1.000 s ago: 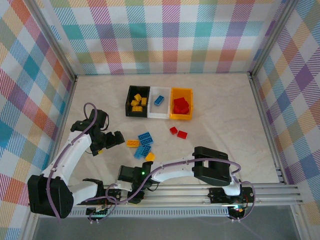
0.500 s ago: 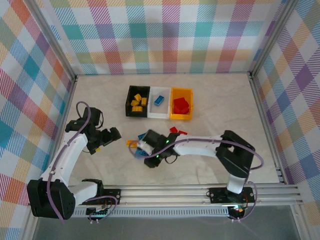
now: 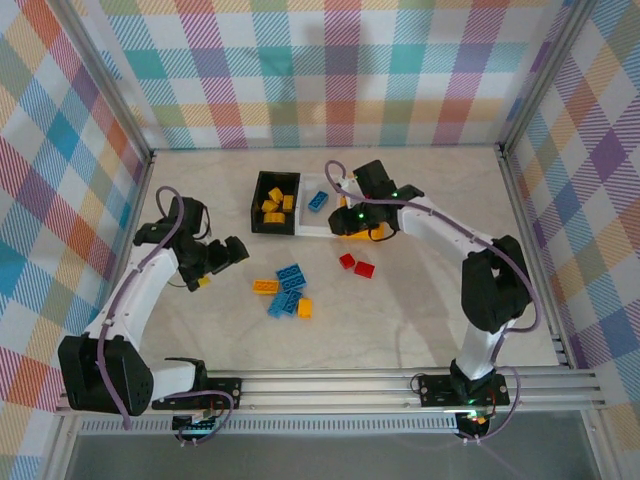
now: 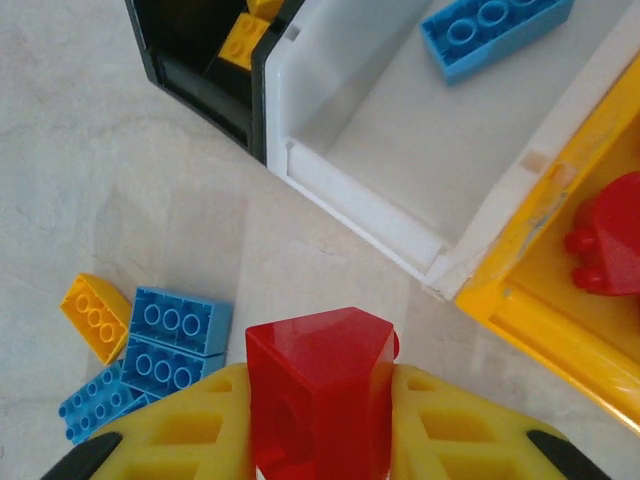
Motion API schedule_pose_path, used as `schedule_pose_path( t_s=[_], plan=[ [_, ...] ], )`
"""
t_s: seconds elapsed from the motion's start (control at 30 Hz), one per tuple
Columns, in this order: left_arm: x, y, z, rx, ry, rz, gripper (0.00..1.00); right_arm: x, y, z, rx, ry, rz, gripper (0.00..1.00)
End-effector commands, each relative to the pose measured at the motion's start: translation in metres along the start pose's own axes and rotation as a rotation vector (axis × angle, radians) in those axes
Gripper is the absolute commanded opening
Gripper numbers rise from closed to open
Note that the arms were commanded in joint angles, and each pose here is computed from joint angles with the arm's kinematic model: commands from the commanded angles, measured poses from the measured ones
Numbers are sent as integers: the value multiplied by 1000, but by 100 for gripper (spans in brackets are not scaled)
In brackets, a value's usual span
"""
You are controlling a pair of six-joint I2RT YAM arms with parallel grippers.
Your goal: Sort the legos into containers by color
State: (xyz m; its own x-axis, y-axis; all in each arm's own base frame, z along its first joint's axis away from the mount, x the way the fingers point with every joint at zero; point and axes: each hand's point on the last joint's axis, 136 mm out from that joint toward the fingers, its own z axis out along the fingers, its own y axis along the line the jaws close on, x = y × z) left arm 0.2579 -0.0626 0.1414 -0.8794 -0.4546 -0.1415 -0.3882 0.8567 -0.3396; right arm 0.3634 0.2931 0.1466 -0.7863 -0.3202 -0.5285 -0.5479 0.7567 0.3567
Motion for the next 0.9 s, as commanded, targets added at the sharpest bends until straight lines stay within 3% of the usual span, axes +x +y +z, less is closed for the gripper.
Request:
schedule_pose_path(
  t_s=[0.0,0.33,0.47,0.6,0.73,0.87],
  plan=[
    [6,-5,3,8,24,8,100,31,1,9,-31,116,73,28],
    [6,-25,13,-10,67,121,100,-25,-98,25,180,58,254,29],
    [9,-33,20,-27,103,176,100,-27,-129,40,230,96,290,42],
    [12,-29,31,-69,132,196,100,-32,-121,28,222,77,286,60],
    [16,-23,48,-103,174,193,100,-26,-94,0,201,47,262,63],
    [16,-21,66,-122,191,214,98,3,-59,-15,166,86,228,64]
  ],
)
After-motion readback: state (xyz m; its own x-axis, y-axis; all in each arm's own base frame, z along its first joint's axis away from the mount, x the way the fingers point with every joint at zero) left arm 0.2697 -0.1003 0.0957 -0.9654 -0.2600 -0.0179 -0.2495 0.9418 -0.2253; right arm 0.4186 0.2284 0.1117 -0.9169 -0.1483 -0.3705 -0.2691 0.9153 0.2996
